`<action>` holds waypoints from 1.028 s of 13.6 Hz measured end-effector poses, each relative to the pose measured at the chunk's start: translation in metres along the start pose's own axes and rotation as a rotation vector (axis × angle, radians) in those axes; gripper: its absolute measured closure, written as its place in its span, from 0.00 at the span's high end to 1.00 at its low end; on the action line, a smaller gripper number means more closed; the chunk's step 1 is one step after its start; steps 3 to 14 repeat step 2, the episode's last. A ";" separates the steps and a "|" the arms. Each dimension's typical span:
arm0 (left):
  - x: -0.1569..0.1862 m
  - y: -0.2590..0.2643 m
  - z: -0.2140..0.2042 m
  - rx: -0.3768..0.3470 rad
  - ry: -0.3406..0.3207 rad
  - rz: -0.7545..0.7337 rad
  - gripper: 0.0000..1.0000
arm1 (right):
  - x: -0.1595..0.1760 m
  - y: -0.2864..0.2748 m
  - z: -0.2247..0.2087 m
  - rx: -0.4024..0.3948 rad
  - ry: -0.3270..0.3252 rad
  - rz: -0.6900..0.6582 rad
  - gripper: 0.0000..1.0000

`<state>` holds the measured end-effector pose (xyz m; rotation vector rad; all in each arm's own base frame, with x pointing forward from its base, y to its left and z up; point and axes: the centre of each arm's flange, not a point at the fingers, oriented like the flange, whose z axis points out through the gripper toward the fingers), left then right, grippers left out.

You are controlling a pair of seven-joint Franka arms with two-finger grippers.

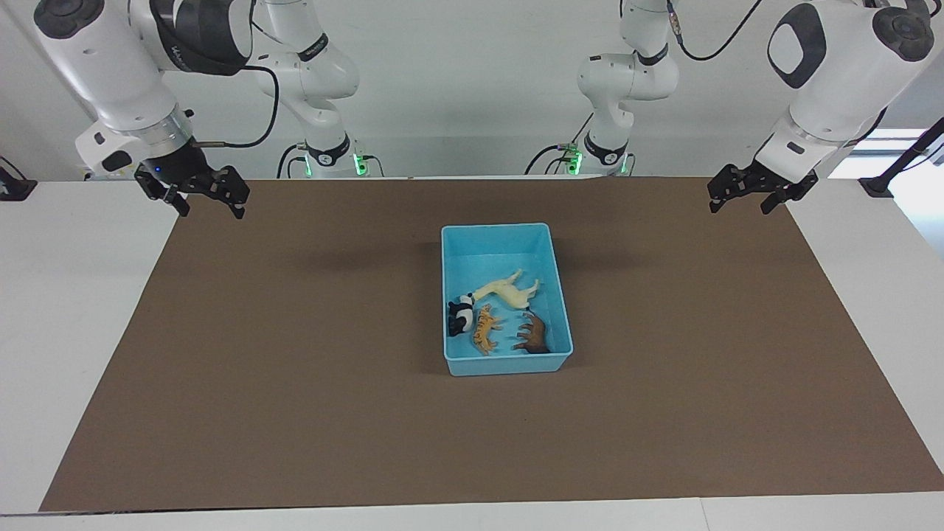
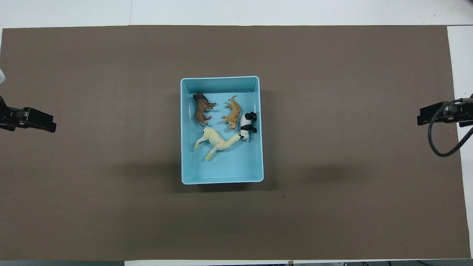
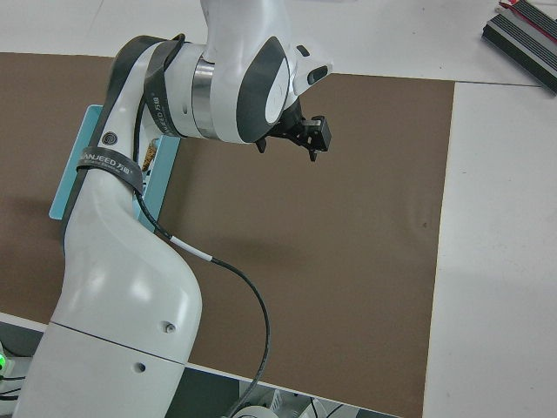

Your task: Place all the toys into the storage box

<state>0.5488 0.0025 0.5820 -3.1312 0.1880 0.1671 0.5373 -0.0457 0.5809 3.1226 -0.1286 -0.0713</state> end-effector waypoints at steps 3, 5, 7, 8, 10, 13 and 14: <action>0.000 0.000 0.000 0.000 0.000 0.000 1.00 | 0.000 0.000 0.000 0.000 -0.003 0.000 1.00; 0.000 0.000 0.000 0.000 0.000 0.000 1.00 | 0.000 0.000 0.000 0.000 -0.003 0.000 1.00; 0.000 0.000 0.000 0.000 0.000 0.000 1.00 | 0.000 0.000 0.000 0.000 -0.003 0.000 1.00; 0.000 0.000 0.000 0.000 0.000 0.000 1.00 | 0.000 0.000 0.000 0.000 -0.003 0.000 1.00; 0.000 0.000 0.000 0.000 0.000 0.000 1.00 | 0.000 0.000 0.000 0.000 -0.003 0.000 1.00; 0.000 0.000 0.000 0.000 0.000 0.000 1.00 | 0.000 0.000 0.000 0.000 -0.003 0.000 1.00; 0.000 0.000 0.000 0.000 0.000 0.000 1.00 | 0.000 0.000 0.000 0.000 -0.003 0.000 1.00</action>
